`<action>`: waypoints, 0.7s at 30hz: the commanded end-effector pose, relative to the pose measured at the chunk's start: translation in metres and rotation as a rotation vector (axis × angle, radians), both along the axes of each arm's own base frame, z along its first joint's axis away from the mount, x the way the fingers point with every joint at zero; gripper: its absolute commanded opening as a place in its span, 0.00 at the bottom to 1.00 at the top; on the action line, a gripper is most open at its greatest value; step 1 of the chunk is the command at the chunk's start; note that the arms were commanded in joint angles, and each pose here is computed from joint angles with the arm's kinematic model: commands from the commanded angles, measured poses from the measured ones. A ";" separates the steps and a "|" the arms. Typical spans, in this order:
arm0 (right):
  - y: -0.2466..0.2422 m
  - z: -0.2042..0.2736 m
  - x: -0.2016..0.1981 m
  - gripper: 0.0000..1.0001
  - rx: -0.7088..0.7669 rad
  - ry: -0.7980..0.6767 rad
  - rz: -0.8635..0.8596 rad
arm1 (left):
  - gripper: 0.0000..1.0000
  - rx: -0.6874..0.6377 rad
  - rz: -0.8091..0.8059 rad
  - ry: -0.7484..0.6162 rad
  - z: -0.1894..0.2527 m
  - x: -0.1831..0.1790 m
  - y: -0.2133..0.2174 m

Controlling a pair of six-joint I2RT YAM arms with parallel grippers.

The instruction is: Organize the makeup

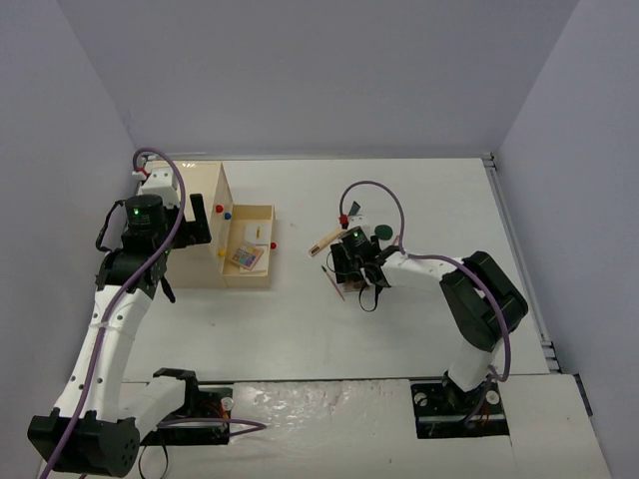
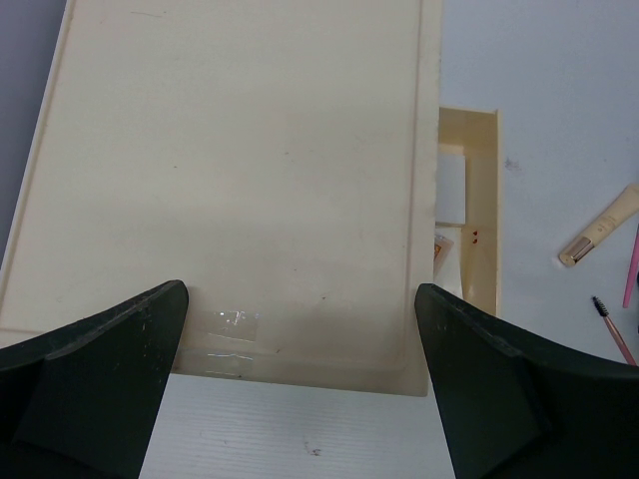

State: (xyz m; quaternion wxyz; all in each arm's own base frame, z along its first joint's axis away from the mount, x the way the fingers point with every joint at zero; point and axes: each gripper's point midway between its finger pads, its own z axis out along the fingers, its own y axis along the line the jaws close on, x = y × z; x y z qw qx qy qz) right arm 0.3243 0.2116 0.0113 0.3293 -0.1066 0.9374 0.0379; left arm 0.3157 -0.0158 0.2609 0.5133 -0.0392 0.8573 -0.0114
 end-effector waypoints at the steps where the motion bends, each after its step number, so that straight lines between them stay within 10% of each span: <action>1: 0.007 0.034 0.024 0.26 -0.002 -0.096 -0.005 | 0.97 -0.021 0.002 -0.088 0.029 0.008 -0.001; 14: 0.027 0.091 0.028 0.18 0.101 -0.187 0.058 | 0.97 -0.019 0.002 -0.085 0.028 0.008 0.000; 21: 0.090 0.151 0.034 0.17 0.157 -0.339 0.378 | 0.97 -0.016 0.003 -0.091 0.029 0.008 0.000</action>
